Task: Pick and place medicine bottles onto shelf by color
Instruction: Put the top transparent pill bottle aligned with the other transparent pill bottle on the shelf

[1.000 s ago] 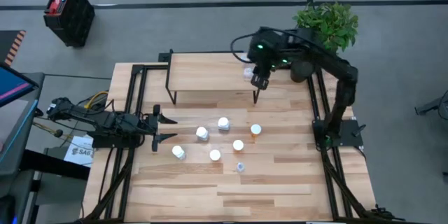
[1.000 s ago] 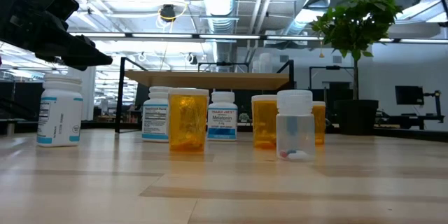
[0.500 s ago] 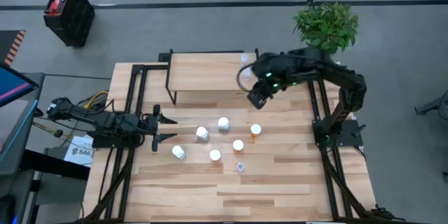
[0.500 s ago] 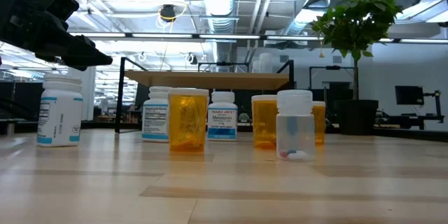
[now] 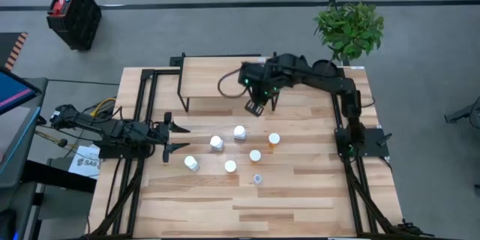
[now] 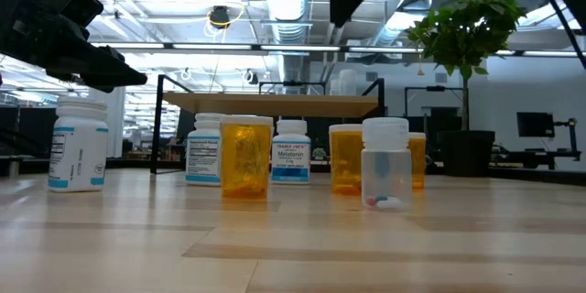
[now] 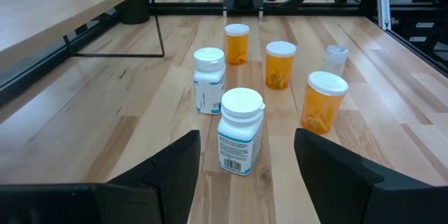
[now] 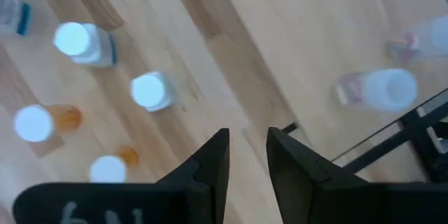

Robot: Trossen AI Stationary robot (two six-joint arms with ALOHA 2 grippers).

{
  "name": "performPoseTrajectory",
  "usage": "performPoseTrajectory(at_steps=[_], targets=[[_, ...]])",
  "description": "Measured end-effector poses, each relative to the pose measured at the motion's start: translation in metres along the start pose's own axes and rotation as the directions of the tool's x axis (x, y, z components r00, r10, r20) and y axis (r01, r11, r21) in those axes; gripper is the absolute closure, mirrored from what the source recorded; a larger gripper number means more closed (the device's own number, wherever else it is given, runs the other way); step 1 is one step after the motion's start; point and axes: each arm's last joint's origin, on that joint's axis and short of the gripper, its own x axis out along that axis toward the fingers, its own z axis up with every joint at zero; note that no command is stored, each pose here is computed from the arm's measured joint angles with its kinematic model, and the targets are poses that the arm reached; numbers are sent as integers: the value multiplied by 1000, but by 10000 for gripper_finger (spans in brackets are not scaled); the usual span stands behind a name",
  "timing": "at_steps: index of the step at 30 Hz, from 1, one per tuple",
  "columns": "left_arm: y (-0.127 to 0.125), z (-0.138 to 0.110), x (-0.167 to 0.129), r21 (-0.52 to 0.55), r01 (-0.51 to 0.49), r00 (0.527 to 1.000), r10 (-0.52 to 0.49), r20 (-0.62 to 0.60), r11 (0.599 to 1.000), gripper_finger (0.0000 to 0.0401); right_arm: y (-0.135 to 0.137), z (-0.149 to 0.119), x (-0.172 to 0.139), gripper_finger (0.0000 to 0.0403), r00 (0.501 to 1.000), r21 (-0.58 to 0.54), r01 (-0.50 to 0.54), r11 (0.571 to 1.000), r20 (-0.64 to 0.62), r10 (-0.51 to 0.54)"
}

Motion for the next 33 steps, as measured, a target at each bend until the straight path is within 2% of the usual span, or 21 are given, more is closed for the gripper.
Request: performPoseTrajectory(at_steps=[3, 7, 15, 18, 23, 30, 33], targets=[[0, 0, 0, 0, 0, 1000, 0, 0, 1000, 179, -17, 4, 0, 290, 1000, -63, -18, 998, -5, 18], [0, 0, 0, 0, 0, 1000, 0, 0, 1000, 179, -38, 1, -16, 290, 999, -137, -7, 990, 36, 12], [0, 0, 0, 0, 0, 1000, 0, 0, 1000, 179, -72, -3, -35, 290, 996, -102, 21, 995, 84, -12], [0, 0, 0, -55, 0, 1000, 0, 0, 999, 179, -80, -2, -33, 290, 997, -96, 28, 995, 79, -20], [0, 0, 0, -209, -11, 1000, 12, 5, 978, 179, -88, -1, -23, 290, 999, -130, 37, 991, 44, -32], [2, 1, 0, -228, -78, 996, 85, 22, 971, 179, -89, -11, -3, 290, 997, -214, 27, 976, -59, -40], [3, 1, 0, -230, -109, 993, 118, 25, 967, 179, -85, -14, 6, 290, 995, -285, 15, 958, -95, -44]])
